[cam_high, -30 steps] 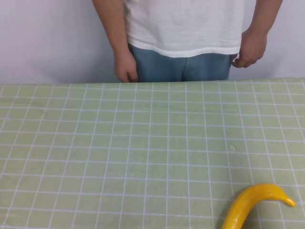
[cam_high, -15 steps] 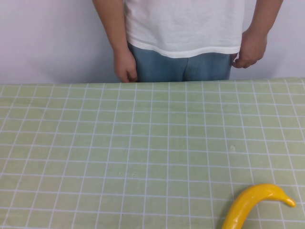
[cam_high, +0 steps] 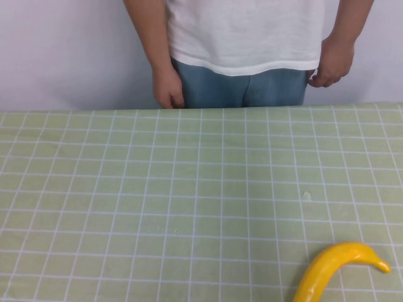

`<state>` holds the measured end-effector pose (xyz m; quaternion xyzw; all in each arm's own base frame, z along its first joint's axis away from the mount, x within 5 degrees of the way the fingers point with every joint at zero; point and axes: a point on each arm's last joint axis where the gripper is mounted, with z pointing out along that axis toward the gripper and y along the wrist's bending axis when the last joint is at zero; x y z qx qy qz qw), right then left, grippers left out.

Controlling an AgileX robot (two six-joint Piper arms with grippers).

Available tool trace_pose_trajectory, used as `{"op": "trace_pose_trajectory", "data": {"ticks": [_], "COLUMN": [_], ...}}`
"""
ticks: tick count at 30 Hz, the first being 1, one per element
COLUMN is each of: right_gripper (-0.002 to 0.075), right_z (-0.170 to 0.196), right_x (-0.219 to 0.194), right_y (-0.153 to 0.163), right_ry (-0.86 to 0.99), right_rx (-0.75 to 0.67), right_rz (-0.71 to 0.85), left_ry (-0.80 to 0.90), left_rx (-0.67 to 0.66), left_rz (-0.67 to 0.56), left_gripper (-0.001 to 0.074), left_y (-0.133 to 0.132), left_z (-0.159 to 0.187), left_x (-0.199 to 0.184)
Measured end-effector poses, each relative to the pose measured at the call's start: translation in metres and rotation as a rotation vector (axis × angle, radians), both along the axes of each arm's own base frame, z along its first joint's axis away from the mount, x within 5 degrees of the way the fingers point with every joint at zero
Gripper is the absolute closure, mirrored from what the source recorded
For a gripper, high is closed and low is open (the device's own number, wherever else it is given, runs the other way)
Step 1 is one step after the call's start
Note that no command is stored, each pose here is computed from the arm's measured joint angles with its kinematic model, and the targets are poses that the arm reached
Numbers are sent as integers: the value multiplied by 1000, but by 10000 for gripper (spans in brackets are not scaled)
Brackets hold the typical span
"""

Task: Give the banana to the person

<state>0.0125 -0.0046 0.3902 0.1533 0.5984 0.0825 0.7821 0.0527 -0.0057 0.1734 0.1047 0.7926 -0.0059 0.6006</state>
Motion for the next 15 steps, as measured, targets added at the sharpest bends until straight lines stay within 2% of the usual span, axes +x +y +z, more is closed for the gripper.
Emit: {"op": "trace_pose_trajectory", "data": {"ticks": [3, 5, 7, 9, 12, 15], "right_gripper": [733, 733, 733, 733, 733, 733], "right_z": [-18, -31, -38, -41, -47, -61], "right_x": [18, 26, 32, 36, 41, 59], "right_y": [-1, -1, -2, 1, 9, 17], "right_ry": [269, 455, 534, 562, 637, 835], "right_rx": [47, -51, -119, -96, -141, -231], "right_rz": [15, 14, 23, 64, 187, 333], "left_ry": [0, 0, 0, 0, 0, 0], "left_rx": [0, 0, 0, 0, 0, 0], "left_rz": [0, 0, 0, 0, 0, 0], "left_gripper": [738, 738, 738, 738, 738, 738], "left_y": [0, 0, 0, 0, 0, 0], "left_z": [0, 0, 0, 0, 0, 0], "left_x": [0, 0, 0, 0, 0, 0]}}
